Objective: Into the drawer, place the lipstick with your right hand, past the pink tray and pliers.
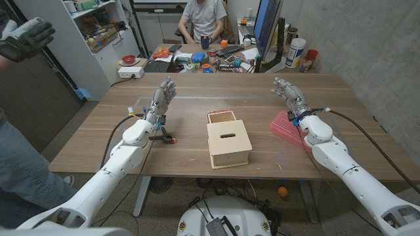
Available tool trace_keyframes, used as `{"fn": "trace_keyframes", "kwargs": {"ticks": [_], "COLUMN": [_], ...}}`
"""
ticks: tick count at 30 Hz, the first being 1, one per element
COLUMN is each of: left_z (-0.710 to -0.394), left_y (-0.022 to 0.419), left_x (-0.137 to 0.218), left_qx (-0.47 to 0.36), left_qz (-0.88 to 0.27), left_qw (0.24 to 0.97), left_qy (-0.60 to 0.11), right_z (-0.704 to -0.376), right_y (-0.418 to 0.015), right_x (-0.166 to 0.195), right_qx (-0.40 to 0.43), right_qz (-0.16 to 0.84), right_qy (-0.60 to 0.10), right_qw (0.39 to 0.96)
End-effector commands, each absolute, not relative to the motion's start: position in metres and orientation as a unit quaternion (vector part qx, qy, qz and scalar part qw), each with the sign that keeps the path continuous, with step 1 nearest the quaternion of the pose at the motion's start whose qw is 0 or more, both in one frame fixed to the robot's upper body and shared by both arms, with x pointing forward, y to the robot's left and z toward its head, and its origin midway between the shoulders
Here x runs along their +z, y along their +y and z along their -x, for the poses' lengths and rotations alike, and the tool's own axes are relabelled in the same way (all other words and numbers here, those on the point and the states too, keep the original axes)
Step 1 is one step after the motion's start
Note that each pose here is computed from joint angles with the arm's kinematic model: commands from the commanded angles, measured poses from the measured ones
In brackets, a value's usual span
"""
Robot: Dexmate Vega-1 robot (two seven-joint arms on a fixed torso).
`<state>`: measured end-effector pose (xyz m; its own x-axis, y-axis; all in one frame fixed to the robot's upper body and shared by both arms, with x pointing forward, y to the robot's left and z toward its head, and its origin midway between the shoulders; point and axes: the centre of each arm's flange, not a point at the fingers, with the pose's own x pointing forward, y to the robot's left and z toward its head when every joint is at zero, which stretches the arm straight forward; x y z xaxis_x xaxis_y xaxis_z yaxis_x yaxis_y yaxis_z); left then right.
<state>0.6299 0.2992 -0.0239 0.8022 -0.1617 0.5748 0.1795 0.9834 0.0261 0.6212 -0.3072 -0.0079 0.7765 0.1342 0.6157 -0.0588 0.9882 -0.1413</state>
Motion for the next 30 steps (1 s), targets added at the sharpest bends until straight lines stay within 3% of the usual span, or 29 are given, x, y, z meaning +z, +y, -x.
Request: {"fn": "trace_keyframes", "kwargs": {"ticks": [1,9,30], "left_z": [-0.624,-0.618,-0.608], "left_y": [0.303,0.306,0.309], "left_x": [-0.022,-0.018,-0.014], "left_qx": [-0.089,-0.083,-0.079], "left_qz": [0.016,0.003,-0.006], "left_qw": [0.947,0.947,0.947], "left_qy": [-0.309,-0.311,-0.31], "right_z": [-0.604,-0.6,-0.577], "right_y": [-0.32,-0.333,-0.356], "right_x": [0.007,0.009,0.036], "right_qx": [0.018,0.005,-0.105], "right_qz": [0.124,0.147,0.356], "right_qy": [-0.344,-0.337,-0.296], "right_qw": [0.931,0.93,0.881]}}
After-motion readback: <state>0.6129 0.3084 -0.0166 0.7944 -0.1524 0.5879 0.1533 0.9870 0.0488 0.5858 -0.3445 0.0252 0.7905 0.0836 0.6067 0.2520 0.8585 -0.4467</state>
